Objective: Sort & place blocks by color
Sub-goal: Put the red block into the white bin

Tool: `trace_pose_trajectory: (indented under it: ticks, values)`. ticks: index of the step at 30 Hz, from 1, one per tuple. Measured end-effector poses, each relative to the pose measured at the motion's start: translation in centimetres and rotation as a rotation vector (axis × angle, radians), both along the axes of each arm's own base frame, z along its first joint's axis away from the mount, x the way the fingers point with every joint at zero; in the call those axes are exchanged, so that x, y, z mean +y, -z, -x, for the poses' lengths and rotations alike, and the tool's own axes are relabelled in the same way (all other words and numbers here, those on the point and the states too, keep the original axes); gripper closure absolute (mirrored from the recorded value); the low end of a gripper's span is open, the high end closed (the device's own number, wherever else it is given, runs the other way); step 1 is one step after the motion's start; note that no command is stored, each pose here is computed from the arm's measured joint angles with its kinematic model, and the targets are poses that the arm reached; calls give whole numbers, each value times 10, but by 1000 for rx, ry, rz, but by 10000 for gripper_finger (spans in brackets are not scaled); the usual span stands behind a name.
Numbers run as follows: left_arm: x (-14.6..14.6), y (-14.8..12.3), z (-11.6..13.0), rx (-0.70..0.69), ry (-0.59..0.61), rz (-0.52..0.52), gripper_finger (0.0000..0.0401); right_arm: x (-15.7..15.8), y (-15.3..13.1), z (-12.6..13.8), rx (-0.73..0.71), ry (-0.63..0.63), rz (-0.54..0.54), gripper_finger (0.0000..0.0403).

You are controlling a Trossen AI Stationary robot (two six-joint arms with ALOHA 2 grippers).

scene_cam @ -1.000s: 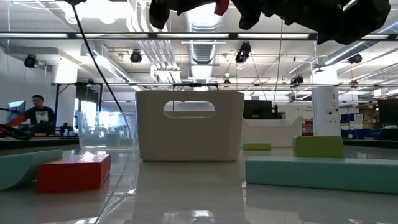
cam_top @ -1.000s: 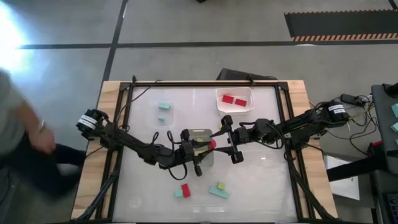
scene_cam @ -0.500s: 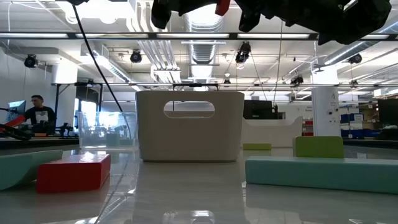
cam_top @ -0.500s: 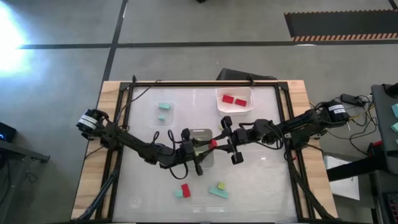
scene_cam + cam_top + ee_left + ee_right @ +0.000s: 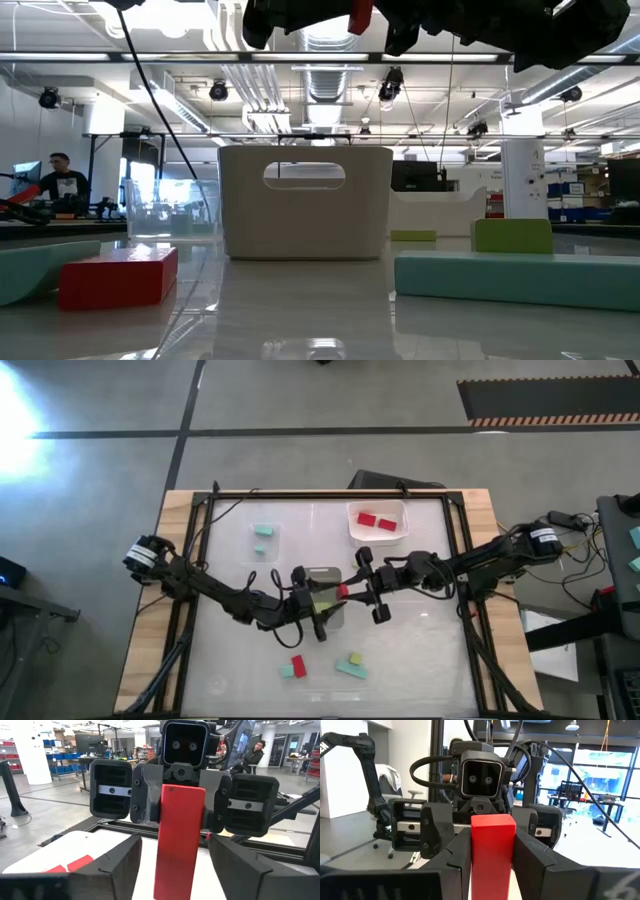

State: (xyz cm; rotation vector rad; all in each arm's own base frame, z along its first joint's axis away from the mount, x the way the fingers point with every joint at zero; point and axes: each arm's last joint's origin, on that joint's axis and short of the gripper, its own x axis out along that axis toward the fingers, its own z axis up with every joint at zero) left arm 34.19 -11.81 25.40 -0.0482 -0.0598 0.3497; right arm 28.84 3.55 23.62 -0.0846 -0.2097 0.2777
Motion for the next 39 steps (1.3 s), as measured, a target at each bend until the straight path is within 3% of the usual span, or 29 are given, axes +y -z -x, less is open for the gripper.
trace_pose_trajectory:
  ticks: [6,10,19,24,31,39]
  values:
    - [1,4,2,78,-2,-33,142,-3,-6,7,70,49,2,308]
    - [3,1,6,121,-6,-43,134,-13,-13,12,233,143,33,308]
    - [4,1,9,128,-13,-46,133,-75,-25,20,712,641,246,308]
    - [4,2,9,129,-14,-47,133,-133,-9,28,884,807,201,308]
    - [5,2,9,129,-15,-47,134,-190,37,33,1044,793,15,308]
    - [5,2,9,131,-15,-48,134,-201,66,26,1123,777,25,301]
